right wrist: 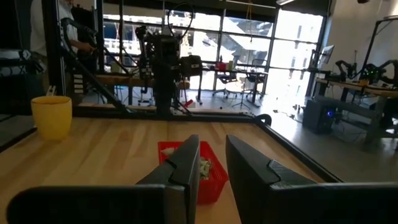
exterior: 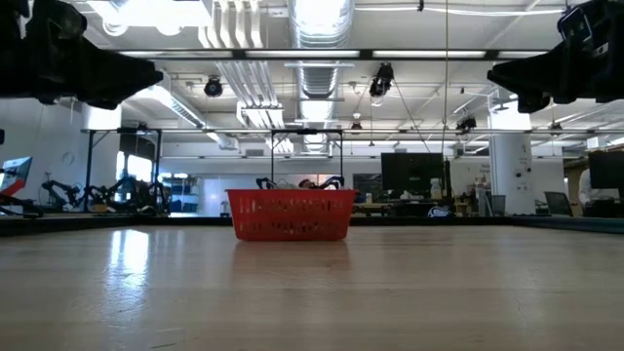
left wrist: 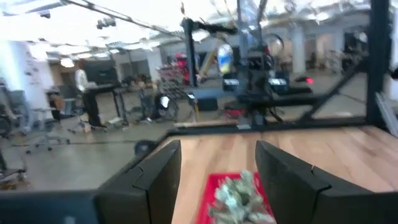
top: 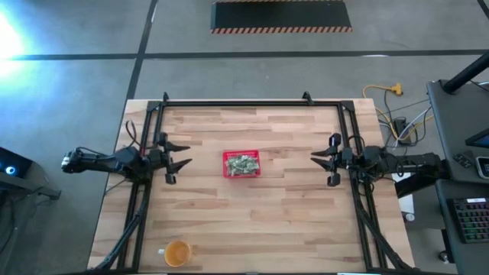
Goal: Pick and place items into bin
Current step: Return to Home Position
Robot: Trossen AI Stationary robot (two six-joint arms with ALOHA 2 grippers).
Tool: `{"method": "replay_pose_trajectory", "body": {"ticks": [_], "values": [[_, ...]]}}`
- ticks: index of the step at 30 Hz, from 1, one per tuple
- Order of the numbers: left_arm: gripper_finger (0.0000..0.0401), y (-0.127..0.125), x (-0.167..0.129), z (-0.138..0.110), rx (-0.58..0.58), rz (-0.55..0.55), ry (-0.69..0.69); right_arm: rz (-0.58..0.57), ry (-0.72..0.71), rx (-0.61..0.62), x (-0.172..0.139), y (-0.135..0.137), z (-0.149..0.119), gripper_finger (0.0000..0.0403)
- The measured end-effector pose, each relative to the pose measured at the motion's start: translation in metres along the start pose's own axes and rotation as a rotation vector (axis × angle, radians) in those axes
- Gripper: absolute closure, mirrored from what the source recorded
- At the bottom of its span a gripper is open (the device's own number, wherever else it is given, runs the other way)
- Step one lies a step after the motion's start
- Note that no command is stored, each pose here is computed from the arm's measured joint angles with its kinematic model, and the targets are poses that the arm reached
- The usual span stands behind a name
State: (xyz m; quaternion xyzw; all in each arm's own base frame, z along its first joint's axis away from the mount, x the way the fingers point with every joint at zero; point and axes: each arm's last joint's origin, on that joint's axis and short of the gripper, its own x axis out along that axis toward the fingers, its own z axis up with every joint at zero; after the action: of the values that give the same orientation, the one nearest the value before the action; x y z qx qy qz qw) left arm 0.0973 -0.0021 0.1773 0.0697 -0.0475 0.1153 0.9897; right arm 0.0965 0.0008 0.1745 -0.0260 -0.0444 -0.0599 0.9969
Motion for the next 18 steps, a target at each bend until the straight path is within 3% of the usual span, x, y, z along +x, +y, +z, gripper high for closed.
{"method": "replay_pose_trajectory", "body": {"ticks": [5, 18], "values": [[0.0211, -0.0024, -0.0004, -0.006, 0.013, -0.061, 0.052, 0.006, 0.01, -0.02, 0.0006, 0.0004, -0.0008, 0.0335], [0.0211, -0.0025, -0.0002, -0.0066, 0.025, -0.059, 0.056, 0.006, 0.017, -0.025, 0.0009, 0.0004, -0.0013, 0.0335]]}}
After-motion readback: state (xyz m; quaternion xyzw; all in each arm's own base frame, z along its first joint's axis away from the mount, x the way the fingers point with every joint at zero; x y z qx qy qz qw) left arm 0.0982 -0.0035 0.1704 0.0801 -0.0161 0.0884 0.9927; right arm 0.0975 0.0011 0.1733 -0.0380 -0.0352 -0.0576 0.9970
